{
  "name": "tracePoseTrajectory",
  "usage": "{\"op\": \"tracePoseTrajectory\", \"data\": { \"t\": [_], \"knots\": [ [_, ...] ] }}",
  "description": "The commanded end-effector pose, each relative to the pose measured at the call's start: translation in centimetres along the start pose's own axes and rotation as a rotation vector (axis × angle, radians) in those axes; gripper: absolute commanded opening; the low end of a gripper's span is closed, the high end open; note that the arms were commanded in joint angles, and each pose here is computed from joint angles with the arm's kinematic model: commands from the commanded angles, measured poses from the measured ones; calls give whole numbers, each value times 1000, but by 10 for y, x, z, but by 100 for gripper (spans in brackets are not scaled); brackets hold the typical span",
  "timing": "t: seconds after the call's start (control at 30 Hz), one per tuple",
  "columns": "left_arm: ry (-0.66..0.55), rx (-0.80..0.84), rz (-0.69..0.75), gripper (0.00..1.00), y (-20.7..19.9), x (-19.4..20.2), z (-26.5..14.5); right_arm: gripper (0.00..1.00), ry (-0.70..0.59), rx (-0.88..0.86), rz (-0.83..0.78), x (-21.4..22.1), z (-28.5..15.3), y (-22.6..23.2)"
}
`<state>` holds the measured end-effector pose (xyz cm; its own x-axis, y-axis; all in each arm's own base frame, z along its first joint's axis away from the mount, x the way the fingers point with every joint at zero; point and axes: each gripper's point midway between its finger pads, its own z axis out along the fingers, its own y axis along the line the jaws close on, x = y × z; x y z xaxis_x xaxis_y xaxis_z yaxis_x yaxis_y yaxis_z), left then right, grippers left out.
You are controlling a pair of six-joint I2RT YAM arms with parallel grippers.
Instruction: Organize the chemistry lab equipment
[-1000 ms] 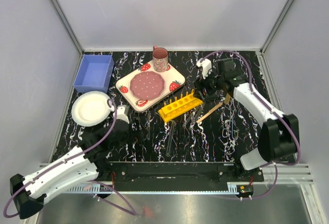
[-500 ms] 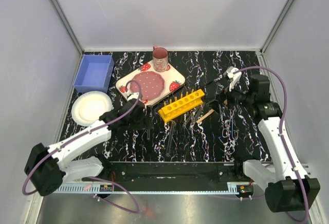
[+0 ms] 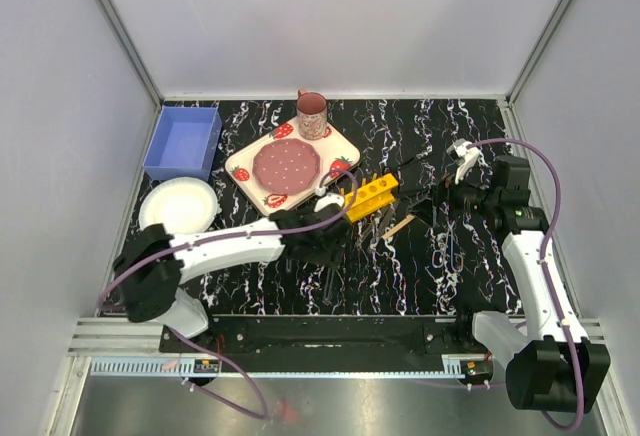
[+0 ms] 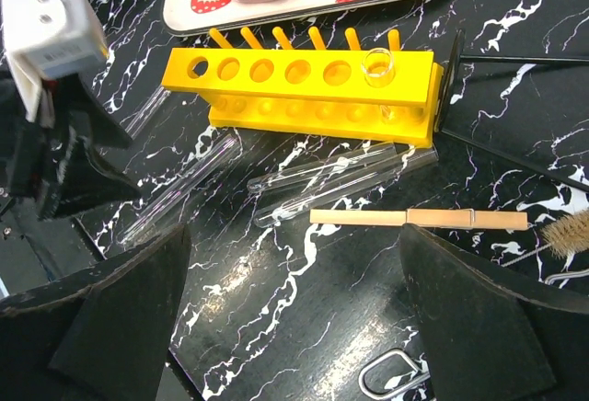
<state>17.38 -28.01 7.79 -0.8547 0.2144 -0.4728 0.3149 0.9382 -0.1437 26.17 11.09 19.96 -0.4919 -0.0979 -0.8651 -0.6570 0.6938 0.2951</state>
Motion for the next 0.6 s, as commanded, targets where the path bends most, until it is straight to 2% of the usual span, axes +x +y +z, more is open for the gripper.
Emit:
{"op": "tracePoseTrajectory", "data": {
  "t": [0.0,0.23,0.57],
  "knots": [
    [6,-61,30,62,-15,-6,10,100,-31,19,-23,-12,-3,-4],
    [55,-86,76,49,-23,3,28,100,-29,24,-15,-11,-4,-7],
    [110,-93,106,37,-28,17,42,100,-24,23,-8,-10,-4,-8]
  ]
}}
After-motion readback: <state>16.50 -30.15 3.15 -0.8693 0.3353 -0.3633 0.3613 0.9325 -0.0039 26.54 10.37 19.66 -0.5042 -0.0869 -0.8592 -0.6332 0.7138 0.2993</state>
